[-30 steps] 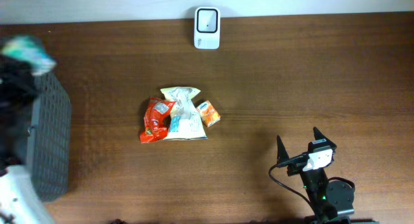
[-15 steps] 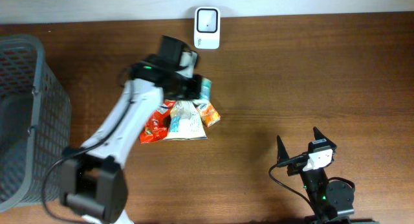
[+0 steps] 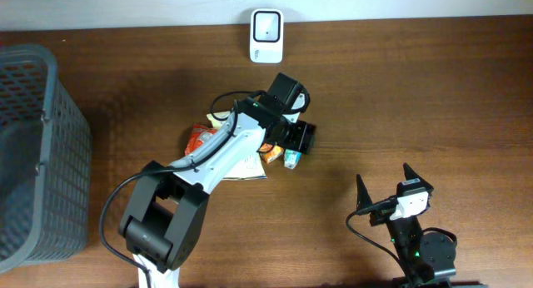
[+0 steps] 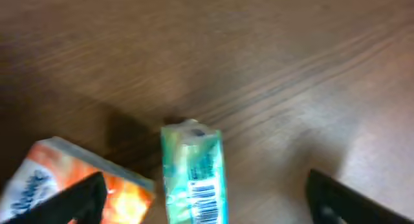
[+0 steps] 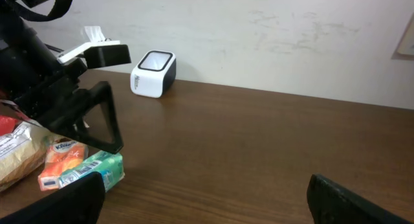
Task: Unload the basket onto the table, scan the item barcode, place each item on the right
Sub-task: 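Place the green tissue pack right of the orange pack and release, then retract the left arm to the side and extend the right arm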
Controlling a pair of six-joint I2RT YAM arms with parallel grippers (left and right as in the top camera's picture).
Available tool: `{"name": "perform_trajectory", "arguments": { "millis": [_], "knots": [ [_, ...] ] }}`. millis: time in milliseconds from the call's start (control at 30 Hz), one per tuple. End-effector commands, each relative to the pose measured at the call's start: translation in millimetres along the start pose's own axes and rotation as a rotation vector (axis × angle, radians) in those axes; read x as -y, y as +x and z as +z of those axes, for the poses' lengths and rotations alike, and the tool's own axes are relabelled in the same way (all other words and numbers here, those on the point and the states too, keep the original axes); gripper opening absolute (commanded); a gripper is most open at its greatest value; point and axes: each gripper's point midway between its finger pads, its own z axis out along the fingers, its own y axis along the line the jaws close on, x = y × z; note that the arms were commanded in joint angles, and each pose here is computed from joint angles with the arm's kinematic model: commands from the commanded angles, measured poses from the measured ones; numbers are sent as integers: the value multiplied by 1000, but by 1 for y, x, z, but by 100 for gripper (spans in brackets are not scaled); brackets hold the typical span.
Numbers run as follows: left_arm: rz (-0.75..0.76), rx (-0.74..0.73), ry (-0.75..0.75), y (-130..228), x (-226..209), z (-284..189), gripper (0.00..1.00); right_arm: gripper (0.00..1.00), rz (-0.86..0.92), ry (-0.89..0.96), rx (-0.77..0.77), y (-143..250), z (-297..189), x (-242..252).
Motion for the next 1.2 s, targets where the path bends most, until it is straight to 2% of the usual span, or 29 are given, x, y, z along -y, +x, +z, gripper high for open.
{"name": "perform_trajectory", "arguments": {
  "millis": [0,167,300,500,600,733,800,833,967,1033,1133,1167],
  "knots": [
    [22,59,-133,-20,-25,-24,99,99,8,7,-4,3,0,1],
    [-26,264,-350,-80,-79,-156,99,99,8,7,-4,3,0,1],
    [-141,389,-422,-91,-136,-230,99,99,8,7,-4,3,0,1],
    [-339,309,-526,-47,-223,-260,99,99,-4,24,-2,2,0,4],
    [-341,261,-563,-29,-248,-269,99,99,-4,23,5,0,0,4],
    [-338,239,-528,-10,-280,-284,99,99,3,-180,26,-4,-3,-31],
    [-376,251,-524,-3,-293,-291,99,99,125,-267,13,-6,-6,-45],
    [-402,255,-537,2,-303,-296,99,99,194,-292,-2,-8,-7,-49],
    [-429,258,-550,9,-313,-302,99,99,210,-311,-35,-23,-5,-51],
    [-429,259,-550,9,-313,-302,99,99,218,-309,-84,-38,3,-50],
    [-429,258,-551,9,-314,-302,99,99,252,-342,-242,-54,26,-54],
    [-429,258,-551,9,-314,-302,99,98,279,-363,-344,-58,37,-57]
  ]
}}
